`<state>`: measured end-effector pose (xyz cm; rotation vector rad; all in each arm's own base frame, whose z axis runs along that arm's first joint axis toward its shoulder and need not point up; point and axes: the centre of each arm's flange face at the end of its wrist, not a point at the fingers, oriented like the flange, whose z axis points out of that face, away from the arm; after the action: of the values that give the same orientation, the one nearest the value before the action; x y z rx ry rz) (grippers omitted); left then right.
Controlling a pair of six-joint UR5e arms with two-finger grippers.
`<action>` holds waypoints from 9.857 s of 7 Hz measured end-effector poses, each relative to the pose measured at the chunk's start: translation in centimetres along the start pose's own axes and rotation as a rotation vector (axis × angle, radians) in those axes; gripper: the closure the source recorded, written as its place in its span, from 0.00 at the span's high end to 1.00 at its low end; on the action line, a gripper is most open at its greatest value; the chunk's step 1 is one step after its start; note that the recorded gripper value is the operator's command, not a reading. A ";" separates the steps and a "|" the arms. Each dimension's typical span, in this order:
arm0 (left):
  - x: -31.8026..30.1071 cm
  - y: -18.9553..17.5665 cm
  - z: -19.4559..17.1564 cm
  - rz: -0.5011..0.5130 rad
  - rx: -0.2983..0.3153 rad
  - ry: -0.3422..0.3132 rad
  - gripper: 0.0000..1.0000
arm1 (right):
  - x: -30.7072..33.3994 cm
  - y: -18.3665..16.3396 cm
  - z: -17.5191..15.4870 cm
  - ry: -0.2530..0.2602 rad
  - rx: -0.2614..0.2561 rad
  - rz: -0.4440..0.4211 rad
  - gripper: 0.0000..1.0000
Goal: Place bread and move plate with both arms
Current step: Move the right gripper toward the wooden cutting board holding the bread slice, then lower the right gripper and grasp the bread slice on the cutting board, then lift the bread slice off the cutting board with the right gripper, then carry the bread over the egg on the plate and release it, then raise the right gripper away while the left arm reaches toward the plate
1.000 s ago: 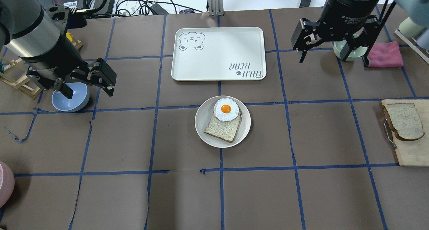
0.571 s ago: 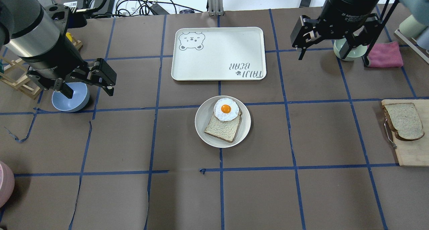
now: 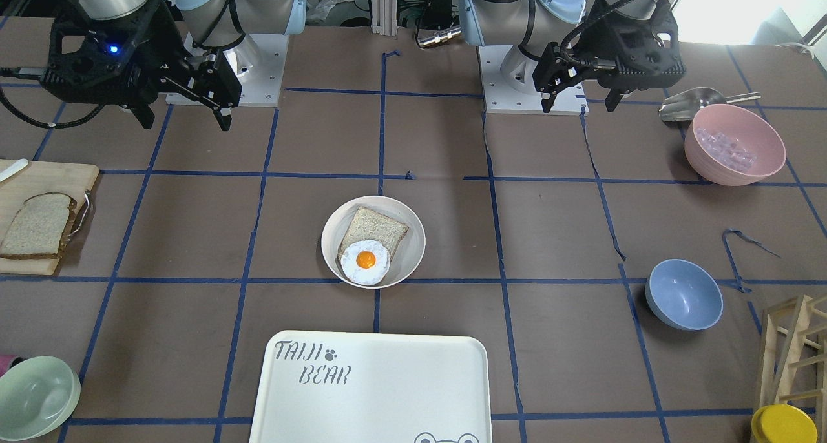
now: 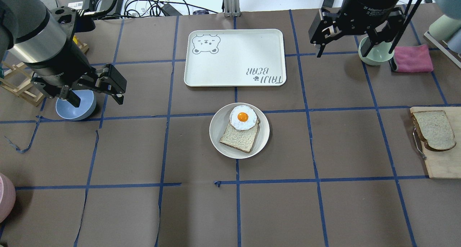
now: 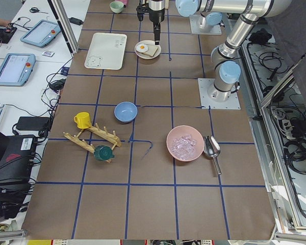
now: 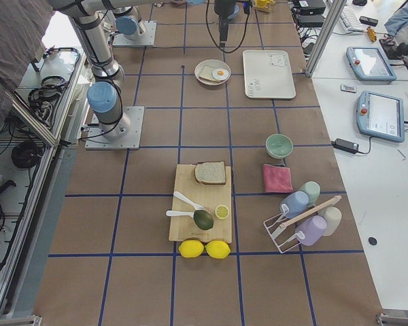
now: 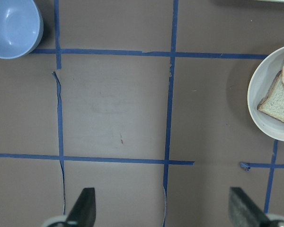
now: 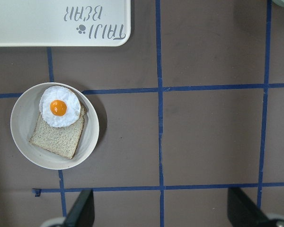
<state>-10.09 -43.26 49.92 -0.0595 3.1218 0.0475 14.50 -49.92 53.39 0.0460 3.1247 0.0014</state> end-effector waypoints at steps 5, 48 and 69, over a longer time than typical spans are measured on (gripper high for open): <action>-0.3 -0.7 0.6 0.000 -0.010 0.003 1.00 | 2.2 -0.6 0.2 0.041 0.012 0.035 1.00; 2.0 -4.1 2.0 0.047 -0.042 -0.009 1.00 | 1.1 -3.0 15.3 -0.168 -0.101 0.090 0.00; 2.3 -6.4 4.6 -0.006 -0.024 0.029 1.00 | -2.8 -3.7 2.5 -0.051 -0.051 0.048 1.00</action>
<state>-12.09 -49.57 45.11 -0.0708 3.1497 0.0851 17.21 -53.66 50.93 0.1183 3.0700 0.0787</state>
